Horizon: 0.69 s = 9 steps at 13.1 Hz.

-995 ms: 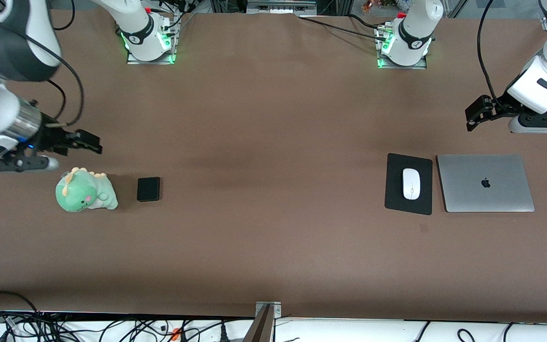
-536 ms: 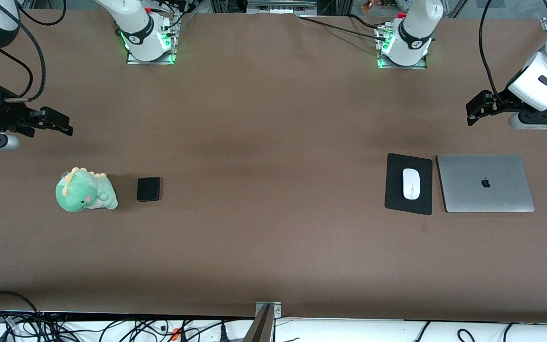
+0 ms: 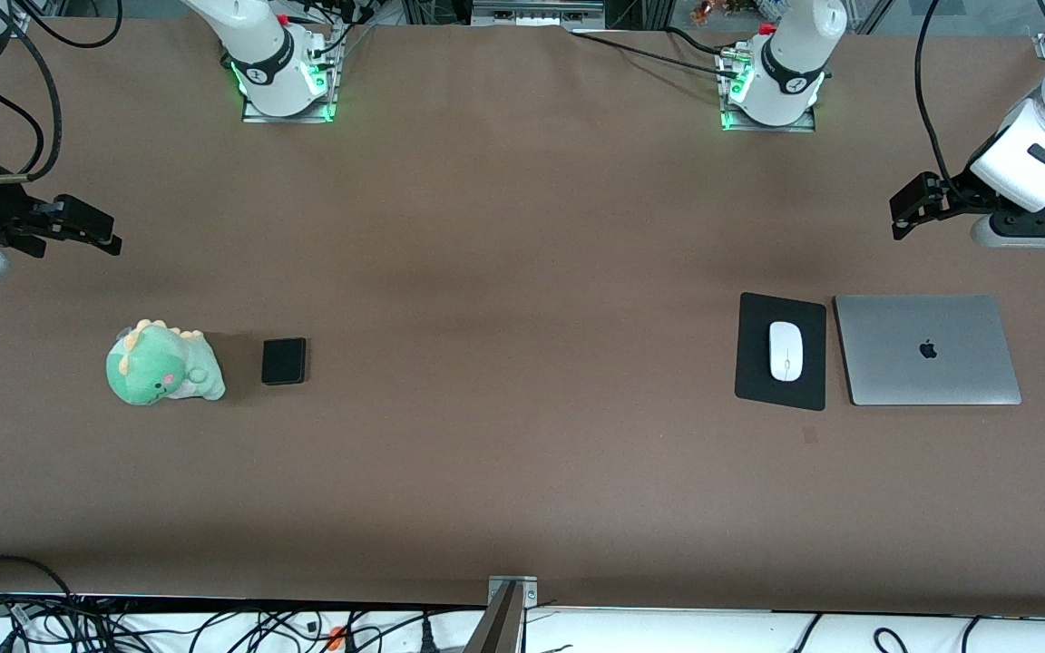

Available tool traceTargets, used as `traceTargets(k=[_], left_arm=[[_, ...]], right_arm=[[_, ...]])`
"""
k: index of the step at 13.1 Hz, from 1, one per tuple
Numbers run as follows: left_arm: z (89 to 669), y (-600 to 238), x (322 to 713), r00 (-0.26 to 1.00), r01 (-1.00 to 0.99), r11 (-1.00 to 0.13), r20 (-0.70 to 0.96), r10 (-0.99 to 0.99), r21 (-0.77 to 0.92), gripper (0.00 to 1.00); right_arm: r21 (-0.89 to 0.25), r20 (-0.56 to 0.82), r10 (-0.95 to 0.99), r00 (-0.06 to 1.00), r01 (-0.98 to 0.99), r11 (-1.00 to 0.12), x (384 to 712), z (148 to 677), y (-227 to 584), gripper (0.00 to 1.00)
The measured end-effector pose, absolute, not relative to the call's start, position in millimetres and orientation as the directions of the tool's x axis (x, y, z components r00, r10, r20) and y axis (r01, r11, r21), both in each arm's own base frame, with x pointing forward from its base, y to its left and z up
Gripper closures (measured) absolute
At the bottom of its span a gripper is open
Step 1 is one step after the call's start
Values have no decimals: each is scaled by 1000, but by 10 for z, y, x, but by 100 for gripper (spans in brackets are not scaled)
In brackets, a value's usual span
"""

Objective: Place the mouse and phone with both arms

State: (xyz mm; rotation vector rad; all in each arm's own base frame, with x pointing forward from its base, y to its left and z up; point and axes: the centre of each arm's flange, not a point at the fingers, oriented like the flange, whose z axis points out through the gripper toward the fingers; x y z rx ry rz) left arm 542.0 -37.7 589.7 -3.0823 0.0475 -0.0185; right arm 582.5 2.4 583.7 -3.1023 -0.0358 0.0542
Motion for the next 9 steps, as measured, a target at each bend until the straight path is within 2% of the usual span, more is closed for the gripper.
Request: traceTargets(k=[9], left_arm=[[5871,-417,5442,999,-38,-998,8,-39,-59,0]], right_arm=[[-35,-36,22,999,21,-999,5932,5723,28,0]])
